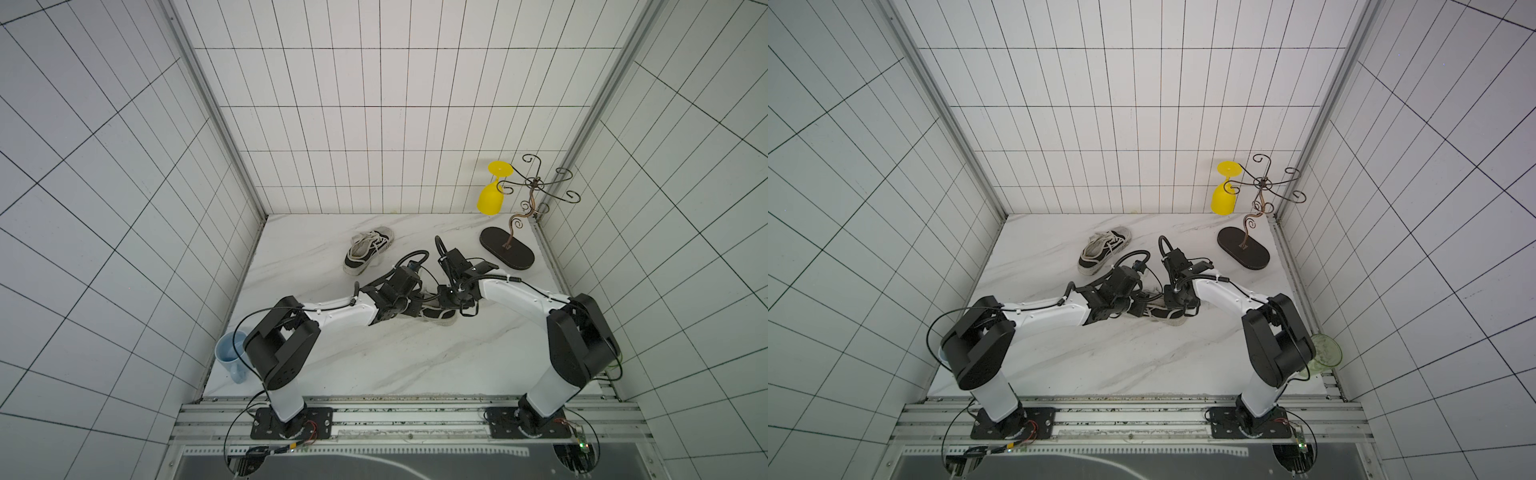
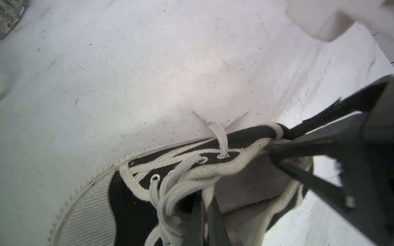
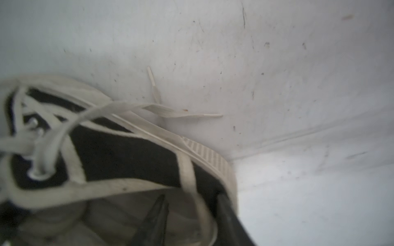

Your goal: Insert the insole into the shoe

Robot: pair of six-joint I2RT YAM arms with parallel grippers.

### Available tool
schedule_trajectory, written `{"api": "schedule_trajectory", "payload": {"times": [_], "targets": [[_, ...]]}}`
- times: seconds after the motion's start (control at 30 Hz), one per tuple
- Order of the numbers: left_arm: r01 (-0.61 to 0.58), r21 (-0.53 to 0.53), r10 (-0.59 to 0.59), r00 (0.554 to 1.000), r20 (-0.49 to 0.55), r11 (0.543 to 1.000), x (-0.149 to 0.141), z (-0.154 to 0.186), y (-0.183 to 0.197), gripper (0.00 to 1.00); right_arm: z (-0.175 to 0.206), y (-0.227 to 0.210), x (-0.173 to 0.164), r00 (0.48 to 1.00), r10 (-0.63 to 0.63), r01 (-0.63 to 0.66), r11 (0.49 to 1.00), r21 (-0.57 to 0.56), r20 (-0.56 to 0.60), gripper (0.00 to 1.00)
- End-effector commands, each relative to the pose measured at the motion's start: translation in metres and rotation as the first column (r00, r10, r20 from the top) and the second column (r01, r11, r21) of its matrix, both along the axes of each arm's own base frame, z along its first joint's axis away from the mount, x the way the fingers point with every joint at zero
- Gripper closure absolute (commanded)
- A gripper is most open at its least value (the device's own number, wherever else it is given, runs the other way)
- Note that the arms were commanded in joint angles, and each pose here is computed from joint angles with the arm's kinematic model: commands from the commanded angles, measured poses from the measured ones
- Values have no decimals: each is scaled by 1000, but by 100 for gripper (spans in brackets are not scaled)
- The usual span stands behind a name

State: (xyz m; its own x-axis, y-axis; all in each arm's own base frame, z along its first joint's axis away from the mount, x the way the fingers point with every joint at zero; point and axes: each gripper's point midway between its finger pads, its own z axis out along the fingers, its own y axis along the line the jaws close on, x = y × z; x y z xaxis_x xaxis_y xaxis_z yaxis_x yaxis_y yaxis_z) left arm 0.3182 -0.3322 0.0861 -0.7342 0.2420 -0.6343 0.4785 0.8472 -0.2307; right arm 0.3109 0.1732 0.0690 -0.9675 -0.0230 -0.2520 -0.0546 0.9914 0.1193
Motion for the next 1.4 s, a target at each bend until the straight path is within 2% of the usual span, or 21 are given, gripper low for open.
{"api": "schedule_trajectory", "payload": {"times": [0.0,0.2,0.23,0.33,0.37,0.5,0.77,0.9,1.07,1.2,1.27,1.33,1.37], "targets": [[-46,71,48,998,-27,996,1,-17,13,100,14,-19,-15,996,-26,23,999,-37,-81,69],[-69,61,71,997,-20,996,5,-13,18,100,6,-21,-23,993,-32,30,999,-22,-111,77],[-69,61,71,997,-19,996,5,-13,18,100,5,-18,-23,993,-36,35,999,-5,-117,80],[-80,65,81,997,-16,995,5,-13,23,100,6,-10,-21,991,-39,44,998,38,-126,98],[-82,64,83,996,-16,995,5,-12,24,100,7,-9,-20,991,-41,46,998,40,-129,100],[-71,54,73,997,-28,996,2,-12,21,100,27,-8,-11,995,-67,71,996,59,-74,100],[-40,127,51,995,-86,991,-6,-42,17,100,85,9,8,992,-97,76,971,227,81,100],[-13,137,30,992,-125,990,-12,-54,13,100,93,17,7,986,-88,41,951,306,141,100],[-10,91,23,990,-140,996,-13,-48,7,100,68,-1,0,982,-118,72,956,285,148,100],[-9,99,23,989,-145,995,-11,-49,5,100,98,10,3,948,-131,-7,903,430,289,100],[-12,104,28,989,-148,995,-10,-52,4,100,82,-2,-3,959,-171,52,890,452,228,100],[-15,103,32,987,-161,995,-9,-56,5,100,77,-2,-9,971,-172,61,847,528,164,100],[-16,103,33,986,-162,995,-8,-57,5,100,82,1,-11,974,-157,37,824,565,165,95]]}}
